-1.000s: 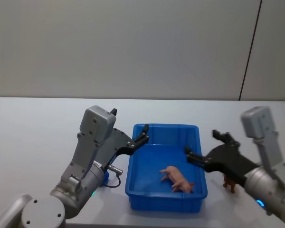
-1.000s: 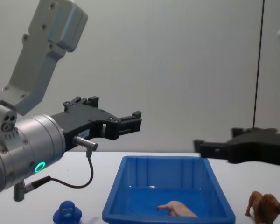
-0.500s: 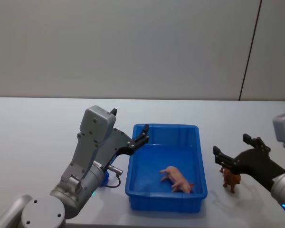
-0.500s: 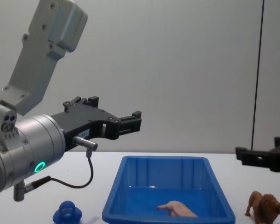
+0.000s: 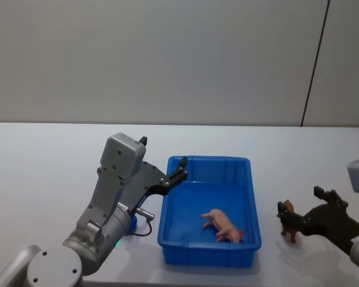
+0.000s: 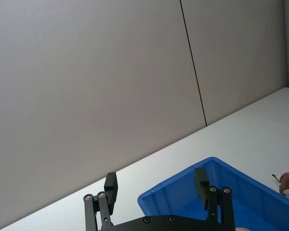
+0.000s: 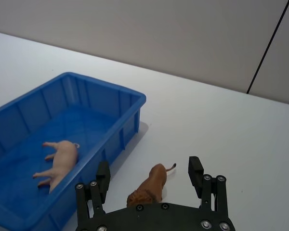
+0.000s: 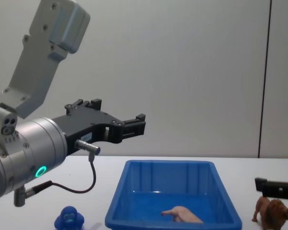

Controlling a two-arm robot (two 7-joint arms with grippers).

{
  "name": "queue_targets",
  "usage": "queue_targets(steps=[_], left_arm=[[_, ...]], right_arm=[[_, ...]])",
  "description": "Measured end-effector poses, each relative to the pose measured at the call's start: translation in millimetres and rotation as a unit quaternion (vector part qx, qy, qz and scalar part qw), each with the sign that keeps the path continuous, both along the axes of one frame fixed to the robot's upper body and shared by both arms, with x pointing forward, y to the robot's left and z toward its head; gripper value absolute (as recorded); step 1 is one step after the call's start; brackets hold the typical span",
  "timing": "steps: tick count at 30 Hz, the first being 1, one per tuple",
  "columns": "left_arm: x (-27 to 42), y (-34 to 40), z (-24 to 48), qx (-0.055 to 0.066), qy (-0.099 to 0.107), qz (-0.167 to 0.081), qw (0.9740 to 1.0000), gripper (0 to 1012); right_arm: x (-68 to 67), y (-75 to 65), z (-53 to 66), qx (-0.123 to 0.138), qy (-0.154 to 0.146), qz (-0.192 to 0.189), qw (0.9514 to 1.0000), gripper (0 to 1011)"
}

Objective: Pick up the two dolls from the table and place them into the box.

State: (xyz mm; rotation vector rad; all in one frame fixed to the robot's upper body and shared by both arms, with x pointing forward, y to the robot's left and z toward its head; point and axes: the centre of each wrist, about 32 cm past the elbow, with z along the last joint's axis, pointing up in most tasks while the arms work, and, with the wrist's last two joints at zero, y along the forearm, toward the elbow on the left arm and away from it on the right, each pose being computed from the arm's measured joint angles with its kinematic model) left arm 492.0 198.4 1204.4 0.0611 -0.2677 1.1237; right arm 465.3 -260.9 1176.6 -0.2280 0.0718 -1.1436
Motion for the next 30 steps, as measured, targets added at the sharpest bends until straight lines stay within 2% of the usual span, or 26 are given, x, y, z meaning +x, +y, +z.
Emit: queue_targets(steps=[18, 23, 30], left_arm=[[0.0, 0.0, 0.0, 0.0, 0.0, 0.0, 1.0, 1002], [0.0, 0.0, 0.0, 0.0, 0.0, 0.0, 1.0, 1002], [0.0, 0.0, 0.0, 0.0, 0.0, 0.0, 1.0, 1002]], right_arm=[[9.3, 2.7, -19.3, -0.019, 0.05, 0.002, 0.9986, 998], [11.8, 4.3, -22.5, -0.023, 0.057, -0.001, 0.9981, 910], [13.7, 6.2, -25.3, -0.026, 0.064, -0.006, 0.9976, 704]])
